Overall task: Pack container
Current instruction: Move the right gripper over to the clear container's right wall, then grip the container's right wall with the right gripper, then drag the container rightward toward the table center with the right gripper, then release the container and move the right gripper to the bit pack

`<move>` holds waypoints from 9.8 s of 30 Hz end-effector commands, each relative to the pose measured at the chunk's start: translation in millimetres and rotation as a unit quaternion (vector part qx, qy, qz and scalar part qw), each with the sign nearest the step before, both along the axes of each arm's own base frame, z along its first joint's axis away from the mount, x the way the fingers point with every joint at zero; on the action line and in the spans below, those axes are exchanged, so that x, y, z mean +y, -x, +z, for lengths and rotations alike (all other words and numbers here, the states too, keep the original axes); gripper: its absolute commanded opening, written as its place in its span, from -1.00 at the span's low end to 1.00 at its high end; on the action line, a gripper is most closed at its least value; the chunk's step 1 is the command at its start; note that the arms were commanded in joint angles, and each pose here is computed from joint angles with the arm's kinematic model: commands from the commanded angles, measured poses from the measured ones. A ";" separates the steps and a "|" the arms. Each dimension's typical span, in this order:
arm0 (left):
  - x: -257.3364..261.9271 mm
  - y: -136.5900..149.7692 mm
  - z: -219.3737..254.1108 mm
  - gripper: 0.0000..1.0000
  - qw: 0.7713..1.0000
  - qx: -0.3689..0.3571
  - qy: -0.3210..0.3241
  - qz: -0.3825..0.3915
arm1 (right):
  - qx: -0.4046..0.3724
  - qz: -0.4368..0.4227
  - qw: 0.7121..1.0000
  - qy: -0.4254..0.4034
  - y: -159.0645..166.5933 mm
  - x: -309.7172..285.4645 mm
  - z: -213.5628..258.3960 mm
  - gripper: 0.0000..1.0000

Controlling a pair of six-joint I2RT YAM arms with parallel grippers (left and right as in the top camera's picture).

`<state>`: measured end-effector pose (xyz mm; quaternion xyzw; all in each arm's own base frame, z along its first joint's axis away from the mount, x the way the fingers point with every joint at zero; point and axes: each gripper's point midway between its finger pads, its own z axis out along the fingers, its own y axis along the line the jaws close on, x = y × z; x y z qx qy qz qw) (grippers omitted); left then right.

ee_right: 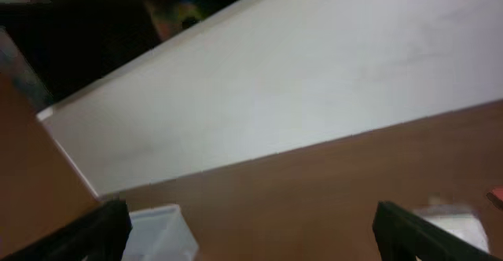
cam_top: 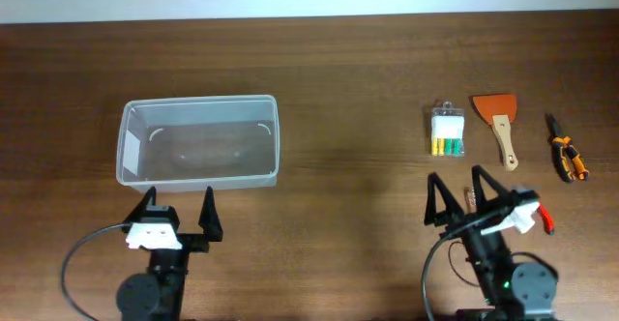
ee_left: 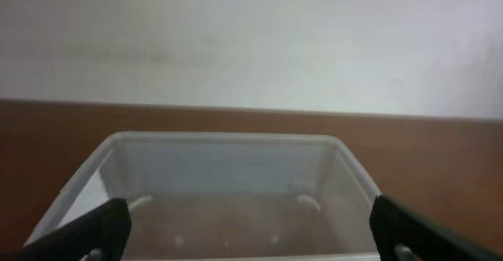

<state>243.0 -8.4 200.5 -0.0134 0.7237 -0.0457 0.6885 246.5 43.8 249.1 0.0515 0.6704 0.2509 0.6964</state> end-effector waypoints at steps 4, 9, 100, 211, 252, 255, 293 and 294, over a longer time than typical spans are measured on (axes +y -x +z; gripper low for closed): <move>2.9 -8.1 81.3 0.99 0.994 0.032 -0.101 -0.001 | 0.010 0.069 0.996 0.055 -39.3 23.8 85.0 0.97; 1.2 -34.3 147.2 0.98 0.990 0.048 -0.129 -0.012 | 0.104 0.158 0.980 0.053 -76.8 60.6 124.1 0.97; 97.6 -99.3 92.7 0.98 0.877 0.474 -0.012 0.080 | 0.599 0.086 0.733 0.311 -141.9 254.7 -172.3 0.97; 97.6 -99.3 92.8 0.98 0.877 0.474 -0.012 0.080 | 0.753 0.017 0.597 0.277 -140.2 57.6 -170.6 -0.92; 97.1 -97.7 91.8 0.98 0.875 0.477 -0.011 0.079 | 0.765 0.020 0.597 0.240 -135.8 67.5 -170.8 -0.83; 97.1 -97.8 91.8 0.98 0.875 0.477 -0.011 0.079 | 0.766 0.020 0.596 0.240 -135.4 67.3 -170.7 -0.64; 96.3 -94.6 89.9 0.98 0.872 0.484 -0.010 0.078 | 0.625 -0.074 0.740 0.237 -202.0 -92.4 -21.7 0.97; 96.3 -94.6 89.9 0.98 0.872 0.484 -0.010 0.078 | 0.631 -0.077 0.736 0.232 -202.5 -97.2 -27.0 0.97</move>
